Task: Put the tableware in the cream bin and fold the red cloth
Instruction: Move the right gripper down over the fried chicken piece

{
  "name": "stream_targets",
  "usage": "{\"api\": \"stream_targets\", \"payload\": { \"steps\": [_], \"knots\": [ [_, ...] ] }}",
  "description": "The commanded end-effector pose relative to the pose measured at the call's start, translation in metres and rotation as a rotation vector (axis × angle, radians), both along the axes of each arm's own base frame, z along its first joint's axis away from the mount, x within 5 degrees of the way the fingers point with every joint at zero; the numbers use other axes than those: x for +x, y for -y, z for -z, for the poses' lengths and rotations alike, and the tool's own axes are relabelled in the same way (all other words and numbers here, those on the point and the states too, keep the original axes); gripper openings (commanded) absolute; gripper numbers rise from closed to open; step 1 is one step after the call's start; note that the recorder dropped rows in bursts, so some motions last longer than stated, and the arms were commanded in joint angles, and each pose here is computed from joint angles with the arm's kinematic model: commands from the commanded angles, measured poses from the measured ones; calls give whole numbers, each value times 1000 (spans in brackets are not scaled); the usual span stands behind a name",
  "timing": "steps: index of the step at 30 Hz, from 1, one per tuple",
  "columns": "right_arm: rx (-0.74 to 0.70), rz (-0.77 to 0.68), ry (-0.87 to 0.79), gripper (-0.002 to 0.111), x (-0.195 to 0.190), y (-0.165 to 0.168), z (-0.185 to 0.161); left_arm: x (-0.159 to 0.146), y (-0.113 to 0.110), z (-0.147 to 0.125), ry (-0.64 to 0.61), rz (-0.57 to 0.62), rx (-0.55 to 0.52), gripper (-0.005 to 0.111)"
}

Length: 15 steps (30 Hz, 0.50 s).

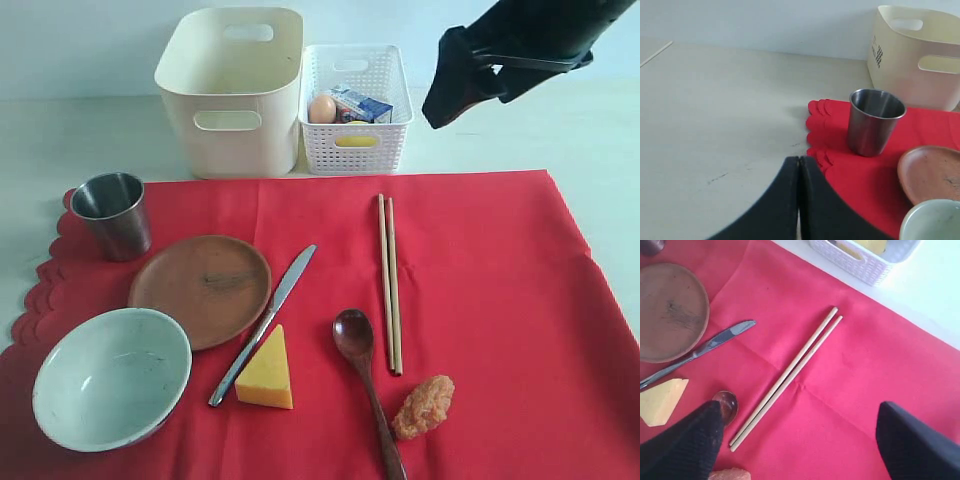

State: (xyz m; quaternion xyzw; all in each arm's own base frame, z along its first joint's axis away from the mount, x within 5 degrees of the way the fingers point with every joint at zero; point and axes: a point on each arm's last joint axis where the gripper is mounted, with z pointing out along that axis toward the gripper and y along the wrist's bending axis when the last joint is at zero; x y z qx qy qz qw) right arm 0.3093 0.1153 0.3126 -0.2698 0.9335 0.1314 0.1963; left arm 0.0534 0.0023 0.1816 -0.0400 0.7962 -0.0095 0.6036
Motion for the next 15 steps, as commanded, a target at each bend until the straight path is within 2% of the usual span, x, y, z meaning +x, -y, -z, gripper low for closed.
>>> {"api": "stream_targets", "payload": {
  "steps": [1,6,11,15],
  "knots": [
    [3,3,56,78,-14,6,-5,0,0,0,10,-1,1,0],
    [10,-26,108,78,-22,8,0,0,0,0,10,-1,1,0],
    [37,-103,85,78,-24,3,13,0,0,0,10,-1,1,0],
    [1,-173,72,78,-19,1,25,0,0,0,10,-1,1,0]
  ]
}}
